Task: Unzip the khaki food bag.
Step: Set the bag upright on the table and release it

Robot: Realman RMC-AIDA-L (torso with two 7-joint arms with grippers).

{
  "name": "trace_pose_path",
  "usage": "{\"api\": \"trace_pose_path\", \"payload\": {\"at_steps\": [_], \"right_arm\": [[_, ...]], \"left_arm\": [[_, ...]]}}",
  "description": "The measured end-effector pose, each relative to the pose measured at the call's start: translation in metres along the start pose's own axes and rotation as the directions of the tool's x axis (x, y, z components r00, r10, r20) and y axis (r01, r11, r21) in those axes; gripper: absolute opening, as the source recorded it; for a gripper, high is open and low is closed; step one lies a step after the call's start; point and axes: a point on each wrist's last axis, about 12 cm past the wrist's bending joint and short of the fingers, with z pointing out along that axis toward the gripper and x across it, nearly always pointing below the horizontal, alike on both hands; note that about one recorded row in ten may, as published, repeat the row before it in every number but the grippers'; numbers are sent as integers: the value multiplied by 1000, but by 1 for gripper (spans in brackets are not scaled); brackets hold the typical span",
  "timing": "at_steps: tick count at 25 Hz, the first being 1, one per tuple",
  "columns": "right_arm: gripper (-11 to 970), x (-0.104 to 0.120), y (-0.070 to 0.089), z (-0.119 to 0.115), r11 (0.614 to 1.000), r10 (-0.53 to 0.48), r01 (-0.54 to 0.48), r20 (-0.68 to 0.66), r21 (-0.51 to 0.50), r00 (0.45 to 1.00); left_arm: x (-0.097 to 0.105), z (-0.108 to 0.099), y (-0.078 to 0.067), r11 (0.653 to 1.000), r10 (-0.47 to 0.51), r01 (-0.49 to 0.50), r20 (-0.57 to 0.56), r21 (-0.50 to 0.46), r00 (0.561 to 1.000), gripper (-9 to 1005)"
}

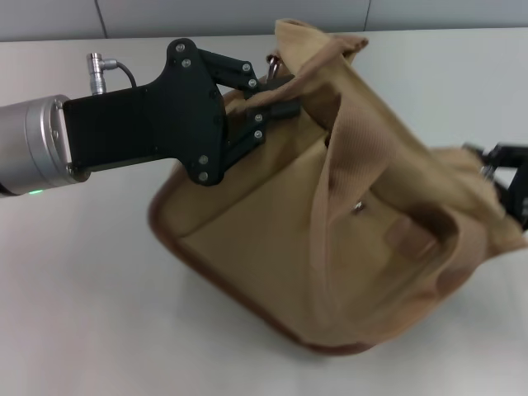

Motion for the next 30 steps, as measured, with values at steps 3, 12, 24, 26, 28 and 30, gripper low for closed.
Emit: {"api": "trace_pose_path", "payload": {"at_steps": [3, 12, 24, 26, 28, 30], "right_arm": [[257, -11, -8, -2, 999, -13, 11, 57, 43, 998], [77, -51, -43, 20, 989, -60, 37, 158, 143, 986], [62, -56, -57, 85, 996, -2, -1, 25, 91, 1000], [61, -50, -54, 88, 996, 15, -16, 13, 86, 1000], [59, -49, -54, 86, 996, 17, -18, 13, 89, 1000], [129, -48, -52, 82, 996, 22, -24, 18, 92, 1000]], "left_arm": [[4, -1, -3, 1000, -6, 6, 8, -27, 1000, 143], [32, -17, -34, 968, -139, 134, -6, -212, 990, 165], [59, -33, -87, 883, -352, 304, -78, -357, 933, 193], [60, -35, -91, 872, -373, 319, -81, -371, 925, 198], [59, -37, -92, 867, -379, 325, -77, -377, 922, 203], [58, -40, -93, 867, -377, 325, -73, -378, 923, 269]]}}
